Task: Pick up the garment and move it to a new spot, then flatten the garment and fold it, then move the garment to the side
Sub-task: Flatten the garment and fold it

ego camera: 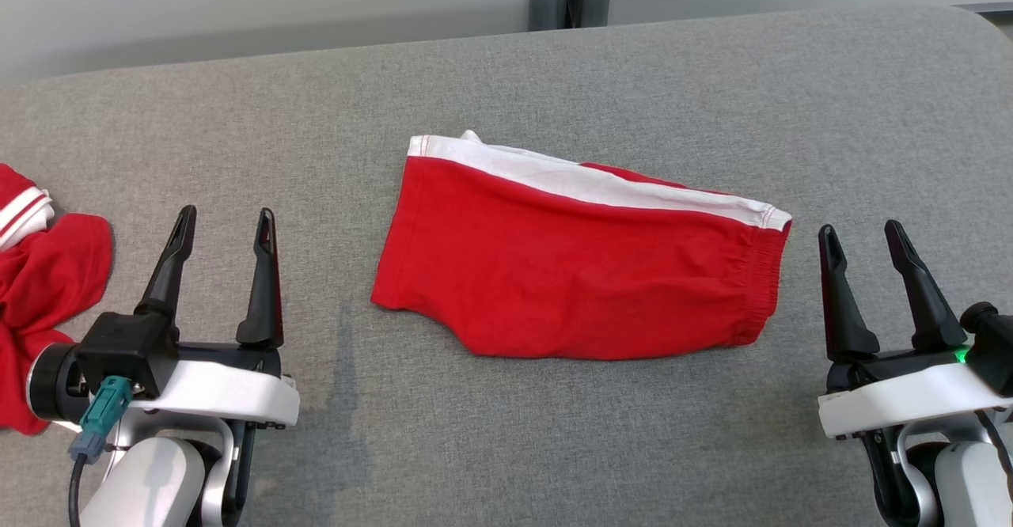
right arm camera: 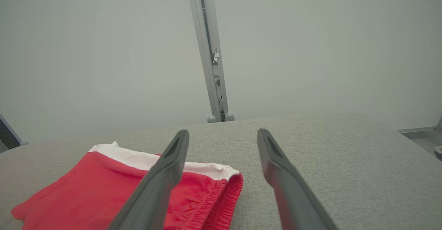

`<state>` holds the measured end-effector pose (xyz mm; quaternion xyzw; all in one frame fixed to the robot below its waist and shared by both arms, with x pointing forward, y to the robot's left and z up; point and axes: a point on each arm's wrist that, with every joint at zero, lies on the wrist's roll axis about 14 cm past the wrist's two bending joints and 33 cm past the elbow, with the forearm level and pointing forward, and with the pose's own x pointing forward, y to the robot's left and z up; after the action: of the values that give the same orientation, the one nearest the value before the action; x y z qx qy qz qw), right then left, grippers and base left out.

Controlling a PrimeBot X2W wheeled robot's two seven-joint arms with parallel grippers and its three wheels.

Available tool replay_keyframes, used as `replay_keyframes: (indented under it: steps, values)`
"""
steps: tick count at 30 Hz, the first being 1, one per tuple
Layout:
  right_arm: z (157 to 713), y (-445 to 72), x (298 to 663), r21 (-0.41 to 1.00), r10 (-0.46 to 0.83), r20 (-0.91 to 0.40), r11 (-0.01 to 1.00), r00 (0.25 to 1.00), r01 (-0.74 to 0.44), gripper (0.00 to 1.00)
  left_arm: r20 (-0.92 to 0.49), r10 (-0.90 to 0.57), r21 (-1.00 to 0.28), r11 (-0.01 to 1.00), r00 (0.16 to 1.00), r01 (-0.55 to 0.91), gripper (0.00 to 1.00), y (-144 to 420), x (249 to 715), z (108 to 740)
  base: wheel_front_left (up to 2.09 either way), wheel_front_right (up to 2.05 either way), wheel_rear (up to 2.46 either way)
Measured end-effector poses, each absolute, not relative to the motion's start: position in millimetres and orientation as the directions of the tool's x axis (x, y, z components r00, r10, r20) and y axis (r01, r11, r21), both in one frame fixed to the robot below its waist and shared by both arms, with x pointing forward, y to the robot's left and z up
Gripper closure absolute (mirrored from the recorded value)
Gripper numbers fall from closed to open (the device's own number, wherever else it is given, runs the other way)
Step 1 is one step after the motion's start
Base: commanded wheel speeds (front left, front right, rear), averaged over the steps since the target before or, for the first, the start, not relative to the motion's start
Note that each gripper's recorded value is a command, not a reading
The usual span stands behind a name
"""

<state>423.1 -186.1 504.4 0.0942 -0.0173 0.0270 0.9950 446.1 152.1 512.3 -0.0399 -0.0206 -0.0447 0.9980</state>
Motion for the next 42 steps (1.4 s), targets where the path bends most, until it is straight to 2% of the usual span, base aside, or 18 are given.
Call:
replay_keyframes:
  steps: [16,20,25,30,37,40,42]
  values:
    - [506.4,-188.5,419.1,0.189,0.042,0.04,0.981,0.998,-0.049,0.0,0.037,-0.104,-0.078,0.991,0.994,0.107,0.0,145.1,443.2,512.8,0.0,0.0,0.0]
    - [505.0,-188.8,418.6,0.193,0.04,0.036,0.98,0.999,-0.047,0.0,-0.004,-0.14,-0.089,0.986,0.99,0.139,0.0,136.4,442.4,502.7,0.0,0.0,0.0]
    - [499.6,-190.1,419.0,0.193,0.037,0.021,0.98,0.999,-0.04,0.0,-0.142,-0.276,-0.147,0.955,0.951,0.256,0.0,99.8,445.7,472.9,0.0,0.0,0.0]
    - [493.1,-192.1,420.5,0.201,0.029,0.009,0.979,1.0,-0.03,0.0,-0.324,-0.393,-0.218,0.916,0.861,0.336,0.0,69.7,447.8,424.7,0.0,0.0,0.0]
    - [475.5,-206.6,416.7,0.208,-0.018,-0.033,0.978,0.999,0.025,0.0,-0.486,-0.441,-0.276,0.897,0.755,0.346,0.0,51.6,454.8,369.4,0.0,0.0,0.0]
    - [470.0,-210.7,414.5,0.211,-0.033,-0.046,0.977,0.998,0.042,0.0,-0.501,-0.448,-0.286,0.893,0.74,0.347,0.0,47.3,459.4,363.3,0.0,0.0,0.0]
    - [469.5,-211.7,414.6,0.214,-0.037,-0.044,0.976,0.998,0.046,0.0,-0.513,-0.463,-0.309,0.885,0.723,0.348,0.44,42.9,457.6,359.8,0.0,0.0,0.0]
